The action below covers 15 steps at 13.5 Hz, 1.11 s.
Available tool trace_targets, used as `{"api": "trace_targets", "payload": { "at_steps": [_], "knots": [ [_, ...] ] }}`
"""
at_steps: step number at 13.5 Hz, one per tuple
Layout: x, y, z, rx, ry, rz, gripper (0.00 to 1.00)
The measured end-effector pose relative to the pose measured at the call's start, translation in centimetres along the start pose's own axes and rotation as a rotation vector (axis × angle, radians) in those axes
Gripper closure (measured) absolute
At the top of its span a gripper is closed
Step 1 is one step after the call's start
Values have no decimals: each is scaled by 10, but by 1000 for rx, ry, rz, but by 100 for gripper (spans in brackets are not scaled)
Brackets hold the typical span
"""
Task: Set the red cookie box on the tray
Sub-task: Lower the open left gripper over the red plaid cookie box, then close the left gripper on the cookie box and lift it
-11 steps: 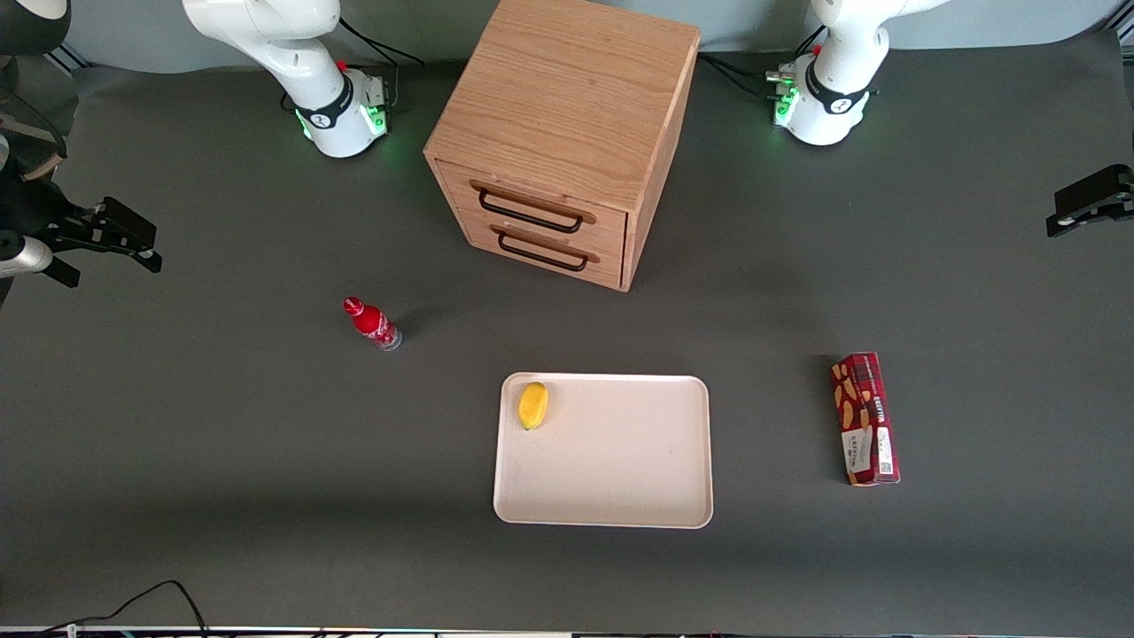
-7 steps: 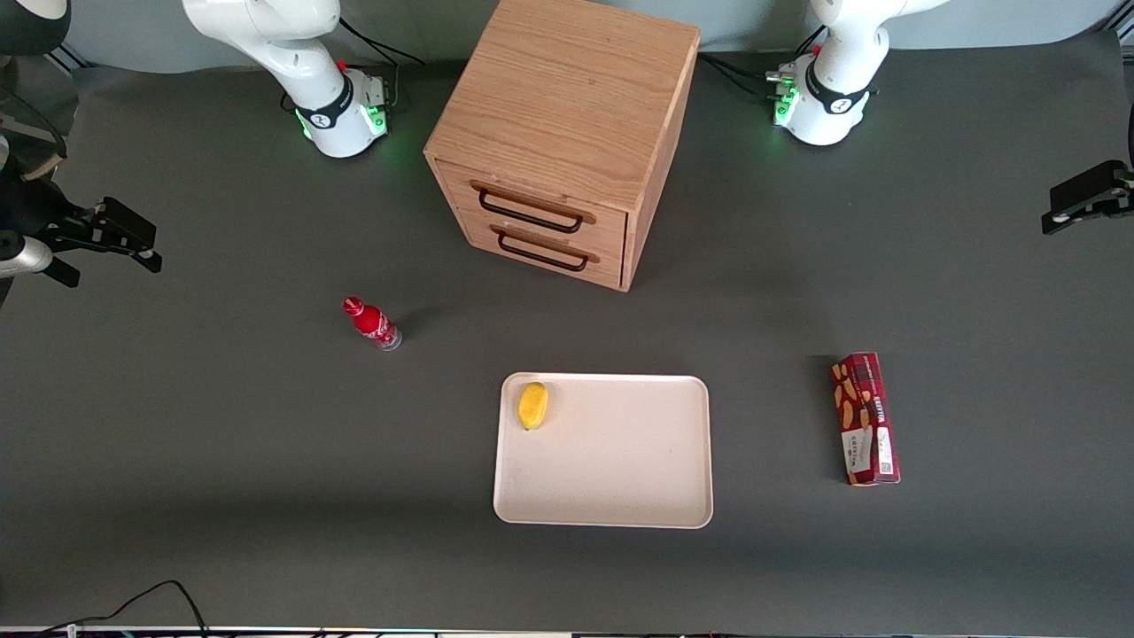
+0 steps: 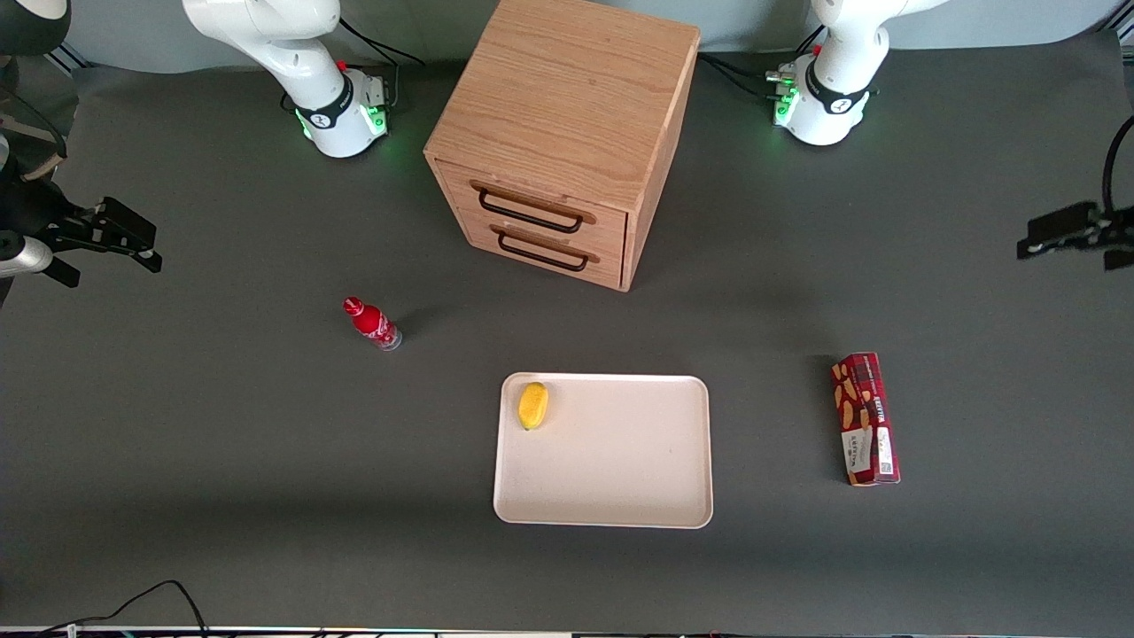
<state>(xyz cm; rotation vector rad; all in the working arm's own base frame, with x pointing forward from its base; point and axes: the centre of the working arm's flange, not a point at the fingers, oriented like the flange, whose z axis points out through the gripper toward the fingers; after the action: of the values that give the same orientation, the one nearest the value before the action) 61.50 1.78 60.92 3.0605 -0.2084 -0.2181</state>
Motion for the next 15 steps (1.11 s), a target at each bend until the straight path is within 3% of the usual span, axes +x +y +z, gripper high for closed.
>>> {"api": "trace_targets", "payload": {
  "at_steps": [5,7,10,15],
  "knots": [
    [89,1,86,-26,115,13,0],
    [119,11,123,-9,152,-2,0],
    [151,25,190,57,143,2,0],
    [171,13,293,69,95,2,0]
  ]
}}
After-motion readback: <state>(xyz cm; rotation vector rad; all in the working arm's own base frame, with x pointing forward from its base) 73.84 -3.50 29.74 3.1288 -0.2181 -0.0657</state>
